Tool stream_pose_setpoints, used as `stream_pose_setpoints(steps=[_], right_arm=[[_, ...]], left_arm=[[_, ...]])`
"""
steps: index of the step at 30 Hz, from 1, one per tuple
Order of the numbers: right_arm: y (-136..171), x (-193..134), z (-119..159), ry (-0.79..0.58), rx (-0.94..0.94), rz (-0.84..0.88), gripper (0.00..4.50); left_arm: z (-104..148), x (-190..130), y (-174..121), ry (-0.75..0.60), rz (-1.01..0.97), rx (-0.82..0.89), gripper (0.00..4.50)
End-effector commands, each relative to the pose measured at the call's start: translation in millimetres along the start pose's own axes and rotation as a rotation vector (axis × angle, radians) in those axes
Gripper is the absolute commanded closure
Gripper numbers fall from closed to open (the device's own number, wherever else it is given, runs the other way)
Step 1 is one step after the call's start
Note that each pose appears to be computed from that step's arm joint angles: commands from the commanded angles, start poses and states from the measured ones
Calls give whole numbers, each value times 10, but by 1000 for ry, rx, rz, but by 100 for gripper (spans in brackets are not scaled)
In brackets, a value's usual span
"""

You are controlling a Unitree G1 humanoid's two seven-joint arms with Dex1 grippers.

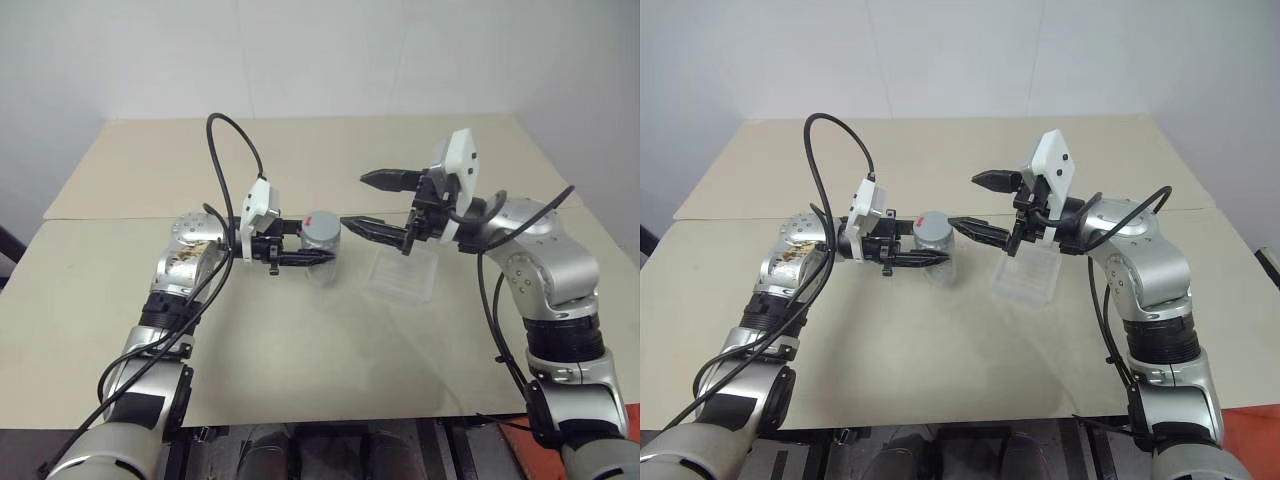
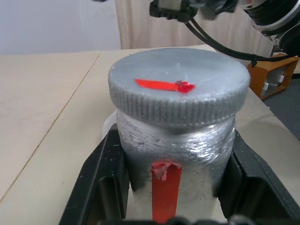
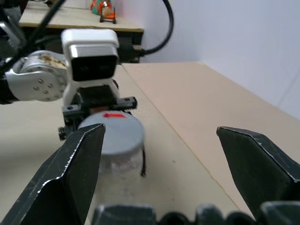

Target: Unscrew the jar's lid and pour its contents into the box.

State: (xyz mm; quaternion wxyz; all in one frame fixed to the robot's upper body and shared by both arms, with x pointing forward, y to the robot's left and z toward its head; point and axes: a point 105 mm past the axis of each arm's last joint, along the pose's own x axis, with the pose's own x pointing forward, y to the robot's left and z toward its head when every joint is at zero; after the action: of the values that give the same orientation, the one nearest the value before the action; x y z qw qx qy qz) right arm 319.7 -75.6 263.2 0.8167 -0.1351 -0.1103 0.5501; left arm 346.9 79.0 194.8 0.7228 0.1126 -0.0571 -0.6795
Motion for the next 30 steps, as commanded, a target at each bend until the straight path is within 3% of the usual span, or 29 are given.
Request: stream_pose_setpoints(steps=[1,12,30], right_arm=[[117,143,79,-6,-63,43,3],[148,345,43,-4,-64,56,3],[12,185,-25,28,-61,17,3]], left_arm=[[154,47,36,-24,-4,62,246],[155,26,36,-19,-4,67,246],[156,5,36,-8,-6,70,246]])
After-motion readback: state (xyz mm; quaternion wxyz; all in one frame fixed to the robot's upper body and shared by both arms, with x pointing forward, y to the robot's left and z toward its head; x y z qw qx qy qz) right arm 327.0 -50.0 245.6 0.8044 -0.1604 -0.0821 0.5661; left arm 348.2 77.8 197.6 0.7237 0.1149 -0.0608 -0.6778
